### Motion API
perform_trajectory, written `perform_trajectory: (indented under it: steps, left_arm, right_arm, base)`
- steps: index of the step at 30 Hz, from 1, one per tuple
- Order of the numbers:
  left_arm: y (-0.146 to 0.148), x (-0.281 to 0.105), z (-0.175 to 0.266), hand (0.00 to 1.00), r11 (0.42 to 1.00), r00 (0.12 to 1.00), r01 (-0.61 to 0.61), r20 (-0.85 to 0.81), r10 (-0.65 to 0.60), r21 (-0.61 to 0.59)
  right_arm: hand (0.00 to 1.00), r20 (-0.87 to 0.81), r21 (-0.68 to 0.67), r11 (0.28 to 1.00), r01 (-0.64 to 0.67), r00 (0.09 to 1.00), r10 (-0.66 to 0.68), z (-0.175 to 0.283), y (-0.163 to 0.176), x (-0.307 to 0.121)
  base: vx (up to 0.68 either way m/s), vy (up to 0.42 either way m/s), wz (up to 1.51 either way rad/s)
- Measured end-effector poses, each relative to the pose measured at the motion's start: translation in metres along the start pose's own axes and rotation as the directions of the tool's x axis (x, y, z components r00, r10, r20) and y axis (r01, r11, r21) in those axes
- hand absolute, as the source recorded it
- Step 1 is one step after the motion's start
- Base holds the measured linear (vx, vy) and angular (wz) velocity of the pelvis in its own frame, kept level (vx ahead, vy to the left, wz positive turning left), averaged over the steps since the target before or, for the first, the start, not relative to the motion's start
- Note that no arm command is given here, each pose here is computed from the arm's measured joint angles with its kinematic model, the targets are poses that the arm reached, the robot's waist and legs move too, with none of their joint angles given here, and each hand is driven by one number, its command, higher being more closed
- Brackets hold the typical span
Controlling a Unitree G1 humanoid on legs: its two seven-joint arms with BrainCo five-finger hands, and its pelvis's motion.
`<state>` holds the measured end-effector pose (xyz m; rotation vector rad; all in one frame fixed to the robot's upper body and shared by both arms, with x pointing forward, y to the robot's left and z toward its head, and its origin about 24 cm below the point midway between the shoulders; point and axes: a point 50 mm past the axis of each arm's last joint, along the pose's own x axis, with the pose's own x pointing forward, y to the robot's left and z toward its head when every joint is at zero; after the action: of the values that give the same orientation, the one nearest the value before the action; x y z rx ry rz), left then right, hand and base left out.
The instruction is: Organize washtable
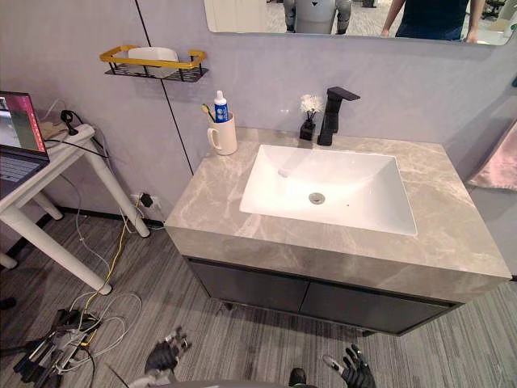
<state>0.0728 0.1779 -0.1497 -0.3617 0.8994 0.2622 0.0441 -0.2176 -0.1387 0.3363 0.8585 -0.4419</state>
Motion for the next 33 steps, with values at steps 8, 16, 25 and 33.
perform_trajectory:
  steps: [8,16,25,33]
  left_arm:
    - [0.029,-0.001,-0.015,0.0,0.98,0.982,-0.14,-0.108,0.156,0.139]
    - [0.028,0.016,0.015,0.0,0.962,0.981,-0.167,-0.062,0.184,0.217]
    - [-0.004,0.033,0.043,0.0,0.993,0.997,-0.084,0.005,0.083,0.083]
    - [-0.004,0.031,0.037,0.0,0.996,0.996,-0.088,-0.015,0.089,0.03]
  right_arm:
    - [0.0,-0.137,-0.009,0.994,0.109,0.985,-0.109,-0.028,-0.013,-0.002]
    - [0.0,-0.133,0.058,0.991,0.122,0.985,-0.114,-0.021,-0.002,0.009]
    - [0.0,-0.215,-0.13,0.989,0.072,0.971,-0.099,-0.016,0.003,0.023]
    - [0.0,-0.17,-0.166,0.985,0.042,0.983,-0.07,-0.009,0.006,0.024]
  base:
    - [-0.02,0.02,-0.21]
    - [-0.05,0.021,-1.21]
    - [-0.01,-0.073,-1.29]
    - [-0.05,-0.147,-0.36]
